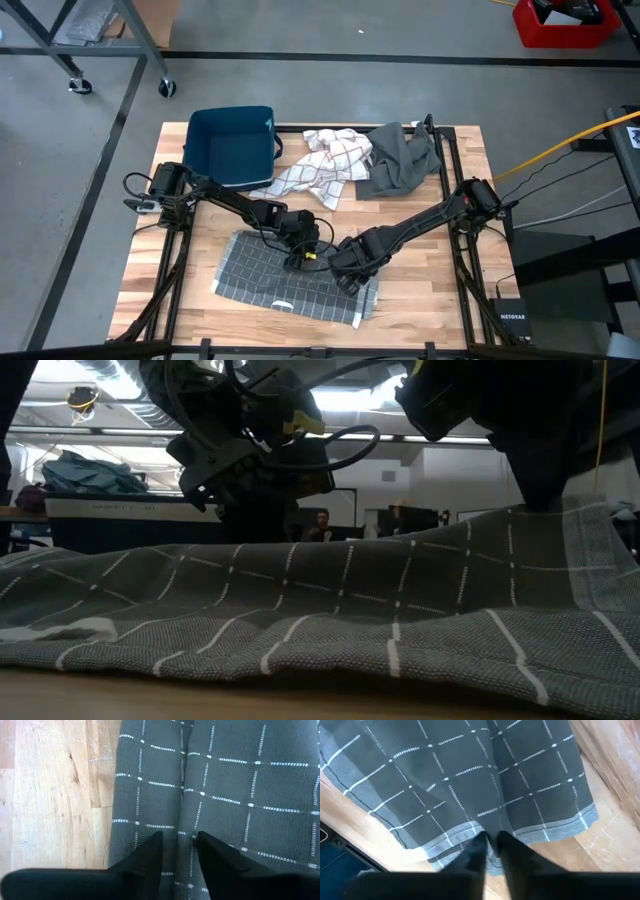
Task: Fold towel
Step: Fold the gray patterned towel
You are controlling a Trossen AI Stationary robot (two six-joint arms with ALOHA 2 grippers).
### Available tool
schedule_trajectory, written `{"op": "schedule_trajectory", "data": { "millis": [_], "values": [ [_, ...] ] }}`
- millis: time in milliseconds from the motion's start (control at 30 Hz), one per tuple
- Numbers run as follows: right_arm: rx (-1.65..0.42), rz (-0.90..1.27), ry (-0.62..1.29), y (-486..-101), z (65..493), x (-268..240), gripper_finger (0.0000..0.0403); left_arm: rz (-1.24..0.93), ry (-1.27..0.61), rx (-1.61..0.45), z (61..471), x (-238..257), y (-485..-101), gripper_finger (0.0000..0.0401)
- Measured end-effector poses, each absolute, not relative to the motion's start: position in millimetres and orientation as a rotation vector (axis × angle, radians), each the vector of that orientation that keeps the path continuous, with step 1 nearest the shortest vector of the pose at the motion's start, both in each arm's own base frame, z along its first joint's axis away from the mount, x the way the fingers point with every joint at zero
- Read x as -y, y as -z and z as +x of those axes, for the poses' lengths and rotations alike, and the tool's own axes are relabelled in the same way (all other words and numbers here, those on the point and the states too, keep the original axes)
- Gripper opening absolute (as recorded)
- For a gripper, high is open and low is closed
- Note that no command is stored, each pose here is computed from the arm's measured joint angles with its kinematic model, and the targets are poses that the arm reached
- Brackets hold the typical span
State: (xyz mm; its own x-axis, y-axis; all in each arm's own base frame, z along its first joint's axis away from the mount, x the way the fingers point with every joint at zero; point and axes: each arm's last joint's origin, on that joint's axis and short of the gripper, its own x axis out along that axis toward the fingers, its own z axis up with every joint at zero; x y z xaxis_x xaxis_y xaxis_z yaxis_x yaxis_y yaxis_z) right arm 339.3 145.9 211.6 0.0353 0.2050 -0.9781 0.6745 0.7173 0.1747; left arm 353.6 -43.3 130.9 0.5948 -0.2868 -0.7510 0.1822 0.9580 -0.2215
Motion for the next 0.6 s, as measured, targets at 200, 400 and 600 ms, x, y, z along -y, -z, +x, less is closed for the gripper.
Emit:
{"op": "schedule_trajectory", "data": {
  "millis": [200,400,600],
  "values": [
    [-1.543,0.726,0.417,-211,338,-145,0.0019,-0.133,0.27,-0.897,353,43,-131,0.004],
    [-1.575,0.674,0.487,-211,331,-142,0.0008,-0.147,0.251,-0.901,353,43,-131,0.0007],
    [-1.585,0.639,0.528,-211,328,-139,0.0004,-0.157,0.17,-0.899,354,41,-130,0.0003]
  ]
}}
